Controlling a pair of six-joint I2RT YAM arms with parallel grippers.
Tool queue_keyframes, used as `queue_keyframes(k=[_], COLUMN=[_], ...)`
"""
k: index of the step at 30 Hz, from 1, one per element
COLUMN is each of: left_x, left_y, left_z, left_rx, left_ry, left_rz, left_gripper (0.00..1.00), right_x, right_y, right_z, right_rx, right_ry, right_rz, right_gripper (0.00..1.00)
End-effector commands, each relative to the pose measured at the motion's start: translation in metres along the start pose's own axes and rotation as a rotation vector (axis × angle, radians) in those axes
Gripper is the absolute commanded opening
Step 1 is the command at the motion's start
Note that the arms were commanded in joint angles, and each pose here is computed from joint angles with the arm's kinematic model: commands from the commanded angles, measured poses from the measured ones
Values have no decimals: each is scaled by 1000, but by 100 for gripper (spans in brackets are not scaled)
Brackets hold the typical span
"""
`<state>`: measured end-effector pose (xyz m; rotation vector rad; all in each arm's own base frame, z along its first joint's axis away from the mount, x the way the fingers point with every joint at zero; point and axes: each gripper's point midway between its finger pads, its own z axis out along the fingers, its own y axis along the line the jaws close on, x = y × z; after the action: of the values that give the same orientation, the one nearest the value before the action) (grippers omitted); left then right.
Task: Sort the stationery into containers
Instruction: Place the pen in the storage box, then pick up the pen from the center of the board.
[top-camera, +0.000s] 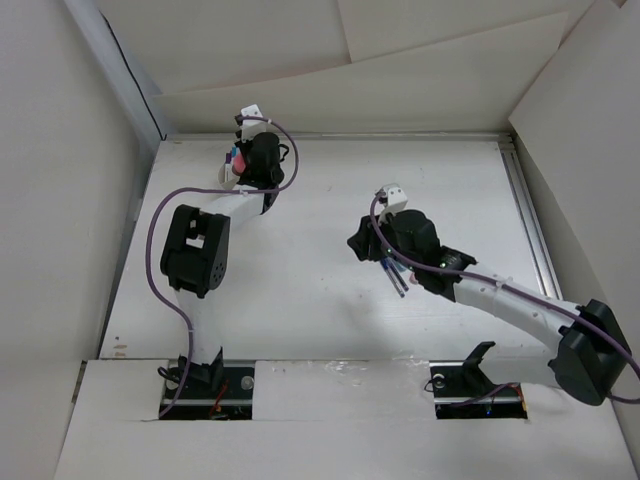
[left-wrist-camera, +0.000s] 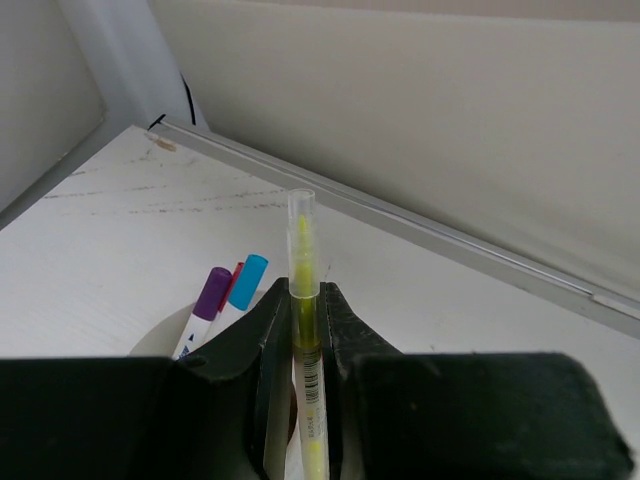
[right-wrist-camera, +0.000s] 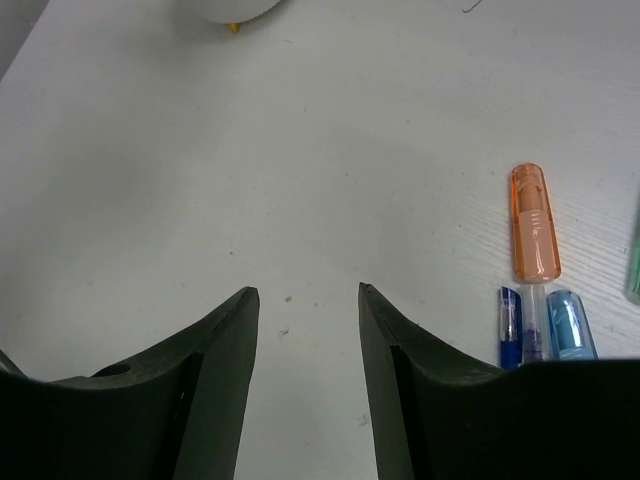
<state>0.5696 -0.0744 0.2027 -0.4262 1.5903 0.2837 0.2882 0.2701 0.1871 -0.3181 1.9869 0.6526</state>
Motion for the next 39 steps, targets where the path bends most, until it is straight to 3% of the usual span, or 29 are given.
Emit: queue_keyframes(k=[1, 8, 14, 15, 20, 22, 23, 25, 28, 33, 39], left_x=[-25, -17, -27, -30, -63, -87, -80, -90, -60, -27, -23], left_y=[1, 2, 3, 2, -6, -15, -20, -36, -60, -86, -82], left_z=[2, 1, -3, -5, -26, -42, -52, -76, -112, -167, -204], left_rx=[-17, -9, 1, 10, 112, 210, 244, 352, 467, 580, 692], left_ry=[-69, -55, -60, -56, -60, -66, -39, -12, 97, 201, 250], left_rz=[-45, -31, -50, -65, -221, -302, -317, -396, -438, -444, -504], left_gripper=[4, 29, 35, 35, 32, 27, 27, 26, 25, 23, 23], right_x=[-11, -11, -9, -8, 17, 27, 43, 59, 75, 99, 115], right_y=[-2, -19, -26, -34, -55, -63, -68, -75, -91, -101, -105], right_z=[4, 9, 1, 1, -4, -7, -9, -13, -16, -23, -28], right_rx=[-6, 37, 65, 93, 196, 230, 247, 277, 327, 343, 347], right_ry=[-46, -42, -32, -30, 47, 75, 110, 149, 189, 252, 300], right_rz=[14, 48, 70, 74, 123, 141, 147, 153, 188, 225, 251], right_gripper=[51, 61, 62, 59, 11, 3, 2, 2, 6, 34, 38])
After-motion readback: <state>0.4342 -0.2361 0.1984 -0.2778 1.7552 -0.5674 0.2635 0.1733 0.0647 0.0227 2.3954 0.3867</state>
